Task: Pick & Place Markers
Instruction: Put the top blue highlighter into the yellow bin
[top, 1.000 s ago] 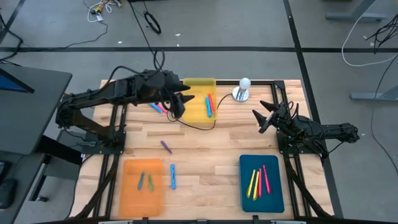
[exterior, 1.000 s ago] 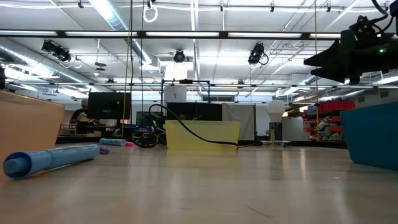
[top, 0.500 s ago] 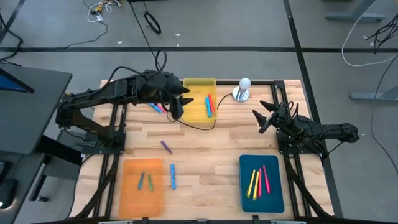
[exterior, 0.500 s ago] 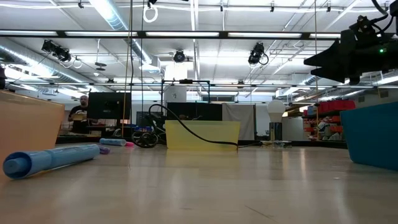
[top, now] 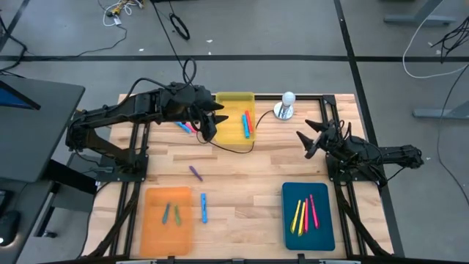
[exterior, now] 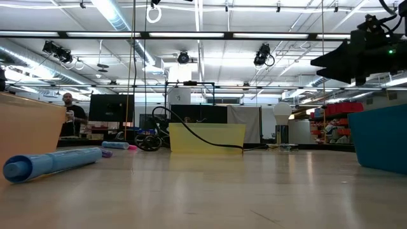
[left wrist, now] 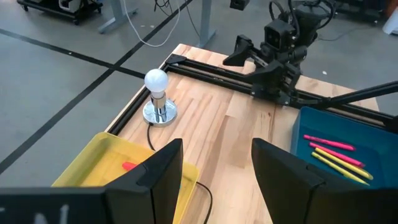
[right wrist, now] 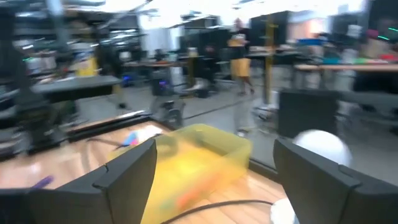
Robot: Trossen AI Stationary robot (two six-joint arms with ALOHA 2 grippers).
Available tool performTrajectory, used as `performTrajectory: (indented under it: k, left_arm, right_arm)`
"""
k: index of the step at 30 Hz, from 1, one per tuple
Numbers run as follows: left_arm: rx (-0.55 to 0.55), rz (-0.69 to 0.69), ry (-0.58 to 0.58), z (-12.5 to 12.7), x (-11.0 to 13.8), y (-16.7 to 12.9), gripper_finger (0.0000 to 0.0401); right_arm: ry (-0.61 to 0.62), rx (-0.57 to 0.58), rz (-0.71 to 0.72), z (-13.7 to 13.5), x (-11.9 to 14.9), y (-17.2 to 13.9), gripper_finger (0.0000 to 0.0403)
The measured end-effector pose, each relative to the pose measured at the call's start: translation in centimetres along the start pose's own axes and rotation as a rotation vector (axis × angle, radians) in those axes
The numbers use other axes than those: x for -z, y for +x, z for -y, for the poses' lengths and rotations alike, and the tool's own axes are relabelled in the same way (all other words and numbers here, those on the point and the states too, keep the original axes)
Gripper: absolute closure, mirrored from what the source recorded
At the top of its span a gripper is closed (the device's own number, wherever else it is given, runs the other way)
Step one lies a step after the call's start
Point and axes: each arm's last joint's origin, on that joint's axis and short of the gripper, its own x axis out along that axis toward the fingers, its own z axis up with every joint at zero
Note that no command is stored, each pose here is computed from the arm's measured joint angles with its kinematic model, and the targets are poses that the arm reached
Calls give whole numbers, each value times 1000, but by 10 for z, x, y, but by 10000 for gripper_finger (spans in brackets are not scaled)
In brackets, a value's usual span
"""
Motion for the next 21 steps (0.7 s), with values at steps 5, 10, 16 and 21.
performTrajectory:
  k: [5, 10, 16, 21]
  left_arm:
    - [0, 0, 0, 0, 0, 0, 204]
    - [0, 0, 0, 0, 0, 0, 204]
    - [-1, -3, 1, 0, 0, 0, 204]
    - [0, -3, 1, 0, 0, 0, 204]
  right_arm:
    - [-32, -226, 0, -6, 0, -1, 80]
    - [-37, -485, -9, -13, 1, -3, 80]
    - [-222, -690, -7, -18, 7, -6, 80]
    - [-274, -609, 14, -17, 6, -5, 80]
